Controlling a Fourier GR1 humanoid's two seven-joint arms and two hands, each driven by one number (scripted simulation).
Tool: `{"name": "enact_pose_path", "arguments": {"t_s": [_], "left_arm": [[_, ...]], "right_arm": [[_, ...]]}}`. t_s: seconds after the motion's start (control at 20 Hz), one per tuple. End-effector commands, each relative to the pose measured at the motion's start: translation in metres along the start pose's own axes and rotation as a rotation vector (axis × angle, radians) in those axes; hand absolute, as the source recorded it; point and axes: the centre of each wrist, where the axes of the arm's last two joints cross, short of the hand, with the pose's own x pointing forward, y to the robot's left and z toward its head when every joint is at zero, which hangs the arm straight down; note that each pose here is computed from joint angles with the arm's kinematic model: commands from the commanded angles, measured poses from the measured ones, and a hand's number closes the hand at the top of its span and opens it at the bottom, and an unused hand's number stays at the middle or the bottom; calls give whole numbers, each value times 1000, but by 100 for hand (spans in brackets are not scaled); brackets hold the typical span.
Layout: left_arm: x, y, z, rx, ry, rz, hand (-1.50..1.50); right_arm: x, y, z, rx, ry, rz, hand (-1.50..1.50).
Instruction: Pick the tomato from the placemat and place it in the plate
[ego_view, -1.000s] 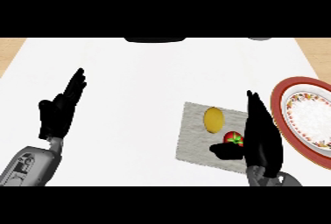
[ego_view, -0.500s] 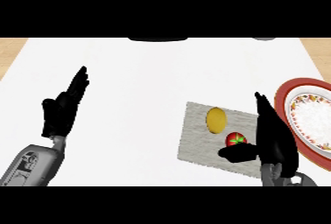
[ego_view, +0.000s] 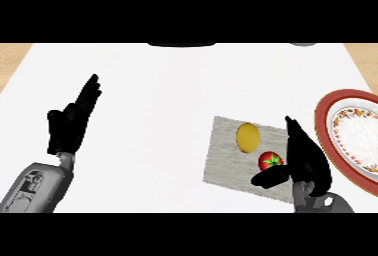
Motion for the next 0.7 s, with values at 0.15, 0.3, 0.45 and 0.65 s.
{"name": "enact_pose_path", "arguments": {"t_s": [0.15,0.3,0.45,0.65], "left_arm": [[-1,3,-2,-13,-15,0,0],[-2,-8,-8,2,1,-15,0],[-1,0,13,-27,12,11,0],[-5,4,4,-5,11,19,0]], "right_arm": [[1,20,-7,64,153,45,-150],[-20,35,-12,75,168,58,-150],[-4,27,-21,97,186,60,-150],[-28,54,-27,102,192,76,-150]]}}
